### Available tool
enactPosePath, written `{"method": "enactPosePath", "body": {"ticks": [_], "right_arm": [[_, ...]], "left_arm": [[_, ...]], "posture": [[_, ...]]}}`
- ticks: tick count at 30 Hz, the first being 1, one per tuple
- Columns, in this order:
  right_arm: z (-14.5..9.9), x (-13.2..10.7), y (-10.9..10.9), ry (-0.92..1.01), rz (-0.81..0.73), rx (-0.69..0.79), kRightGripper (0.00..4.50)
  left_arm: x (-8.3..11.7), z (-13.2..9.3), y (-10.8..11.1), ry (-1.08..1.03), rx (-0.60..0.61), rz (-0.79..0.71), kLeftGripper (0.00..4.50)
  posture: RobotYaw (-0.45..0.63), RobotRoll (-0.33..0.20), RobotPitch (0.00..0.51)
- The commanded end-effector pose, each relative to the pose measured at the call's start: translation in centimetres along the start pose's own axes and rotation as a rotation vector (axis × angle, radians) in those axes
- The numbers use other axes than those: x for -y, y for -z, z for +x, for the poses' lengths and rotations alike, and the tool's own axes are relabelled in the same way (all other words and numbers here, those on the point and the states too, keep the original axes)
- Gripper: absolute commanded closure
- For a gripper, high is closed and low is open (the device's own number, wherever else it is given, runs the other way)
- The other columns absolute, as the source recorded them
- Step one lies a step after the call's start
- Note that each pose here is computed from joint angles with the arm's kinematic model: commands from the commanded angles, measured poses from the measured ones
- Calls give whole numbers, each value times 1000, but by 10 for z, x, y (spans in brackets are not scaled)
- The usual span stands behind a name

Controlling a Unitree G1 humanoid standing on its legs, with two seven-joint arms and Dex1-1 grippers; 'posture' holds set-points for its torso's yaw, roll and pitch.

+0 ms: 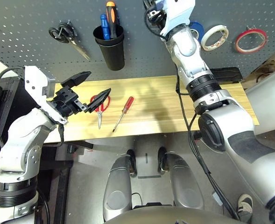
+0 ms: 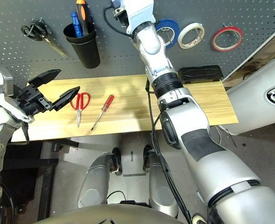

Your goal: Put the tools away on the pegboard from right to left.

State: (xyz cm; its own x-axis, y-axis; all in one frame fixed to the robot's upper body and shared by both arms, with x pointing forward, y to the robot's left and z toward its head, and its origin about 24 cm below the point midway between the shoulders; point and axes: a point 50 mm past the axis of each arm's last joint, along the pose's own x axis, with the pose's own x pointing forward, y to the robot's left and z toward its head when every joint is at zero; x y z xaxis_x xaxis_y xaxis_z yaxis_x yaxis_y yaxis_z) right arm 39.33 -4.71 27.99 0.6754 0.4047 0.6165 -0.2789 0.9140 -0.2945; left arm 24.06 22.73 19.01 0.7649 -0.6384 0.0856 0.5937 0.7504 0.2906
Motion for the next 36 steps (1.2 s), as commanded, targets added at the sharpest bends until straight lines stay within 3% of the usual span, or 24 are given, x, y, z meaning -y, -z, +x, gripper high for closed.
{"method": "enactPosePath", "body": {"ticks": [1, 12, 19, 28, 33, 36], "right_arm": [[-2, 0, 2, -10, -13, 11, 2378], [-13, 0, 26, -6, 13, -98, 2378], [-14, 10, 19, -34, 71, -68, 44], [-25, 54, -20, -194, 206, -19, 44], [-45, 76, -50, -488, 367, -152, 44], [-60, 80, -50, -603, 405, -274, 44]], "left_arm": [[1, 1, 2, 24, -18, -13, 0], [4, 1, 2, 24, -21, -19, 0], [5, 5, 4, 23, -22, -34, 0], [6, 9, 9, 15, -55, -88, 0], [8, 7, 21, -14, -141, -149, 0], [12, 10, 29, -22, -194, -181, 0]], "posture": [[64, 0, 233], [75, 0, 233], [65, 0, 246], [51, 0, 243], [39, 0, 236], [31, 0, 236]]}}
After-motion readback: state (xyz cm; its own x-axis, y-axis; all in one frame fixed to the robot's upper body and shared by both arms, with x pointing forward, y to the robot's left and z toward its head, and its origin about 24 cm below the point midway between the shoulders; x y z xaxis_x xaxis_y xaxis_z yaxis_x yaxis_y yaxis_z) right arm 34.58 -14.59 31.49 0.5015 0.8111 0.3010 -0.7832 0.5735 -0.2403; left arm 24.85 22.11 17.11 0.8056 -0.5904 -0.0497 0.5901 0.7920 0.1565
